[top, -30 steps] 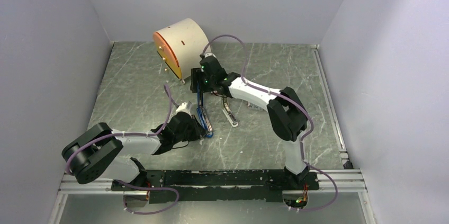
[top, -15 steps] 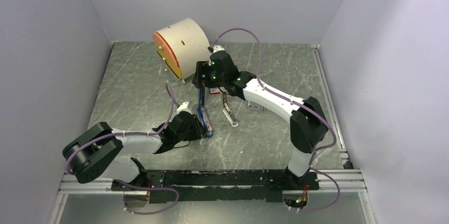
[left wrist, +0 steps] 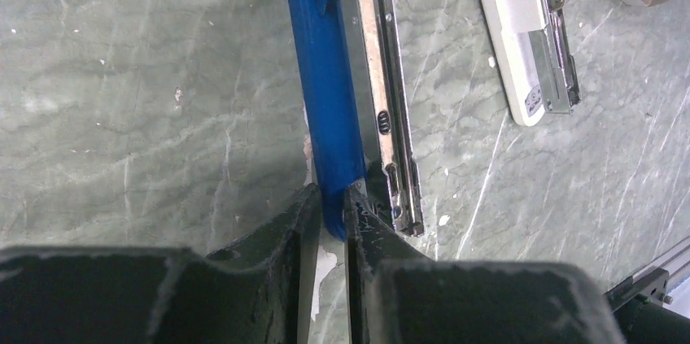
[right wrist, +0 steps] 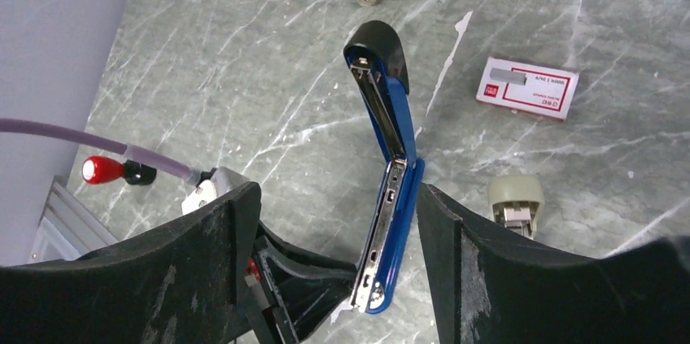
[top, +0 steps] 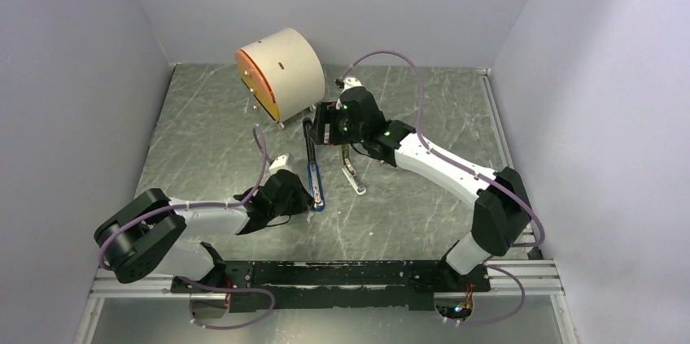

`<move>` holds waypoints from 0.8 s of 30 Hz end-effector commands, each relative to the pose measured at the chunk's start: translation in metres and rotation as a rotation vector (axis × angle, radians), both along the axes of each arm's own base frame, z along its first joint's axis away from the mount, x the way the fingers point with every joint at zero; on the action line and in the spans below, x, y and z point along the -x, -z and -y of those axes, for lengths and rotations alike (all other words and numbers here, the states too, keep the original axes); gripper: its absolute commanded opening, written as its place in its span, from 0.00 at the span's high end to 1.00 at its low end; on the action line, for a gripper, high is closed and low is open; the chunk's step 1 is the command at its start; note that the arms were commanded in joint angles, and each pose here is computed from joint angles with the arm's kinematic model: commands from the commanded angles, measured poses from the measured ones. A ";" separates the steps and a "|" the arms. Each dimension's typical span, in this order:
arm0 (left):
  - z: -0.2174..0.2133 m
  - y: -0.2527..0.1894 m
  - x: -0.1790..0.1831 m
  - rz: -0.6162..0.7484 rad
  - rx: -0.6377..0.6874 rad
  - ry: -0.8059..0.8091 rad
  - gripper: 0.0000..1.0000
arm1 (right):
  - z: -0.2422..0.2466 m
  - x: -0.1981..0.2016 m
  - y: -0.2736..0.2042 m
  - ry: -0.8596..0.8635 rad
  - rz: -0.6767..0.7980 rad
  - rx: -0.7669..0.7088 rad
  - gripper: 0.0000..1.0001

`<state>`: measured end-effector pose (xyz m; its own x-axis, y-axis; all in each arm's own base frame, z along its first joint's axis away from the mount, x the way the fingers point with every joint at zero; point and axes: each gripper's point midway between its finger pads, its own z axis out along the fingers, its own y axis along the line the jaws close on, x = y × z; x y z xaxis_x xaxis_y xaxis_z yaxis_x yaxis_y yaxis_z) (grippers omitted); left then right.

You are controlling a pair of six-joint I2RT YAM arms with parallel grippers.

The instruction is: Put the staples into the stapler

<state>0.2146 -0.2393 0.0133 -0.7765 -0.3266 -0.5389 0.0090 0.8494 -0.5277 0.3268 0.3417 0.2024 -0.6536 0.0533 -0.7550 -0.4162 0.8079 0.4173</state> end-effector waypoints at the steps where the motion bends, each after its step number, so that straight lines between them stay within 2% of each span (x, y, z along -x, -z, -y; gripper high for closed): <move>1: -0.070 0.061 0.046 -0.193 -0.329 -0.006 0.78 | 0.013 0.005 -0.006 0.029 0.003 0.000 0.26; 9: -0.067 0.027 0.031 -0.114 -0.310 -0.028 0.76 | 0.041 0.013 0.000 0.091 0.002 0.069 0.29; 12: -0.063 0.006 0.024 -0.070 -0.287 -0.034 0.71 | 0.053 0.020 0.006 0.095 -0.003 0.086 0.43; 14: -0.059 -0.009 0.019 -0.034 -0.266 -0.031 0.68 | 0.062 0.025 0.011 0.106 -0.011 0.098 0.49; 24: -0.052 -0.077 0.004 0.109 -0.202 -0.009 0.56 | 0.114 0.041 0.045 0.232 -0.062 0.214 0.54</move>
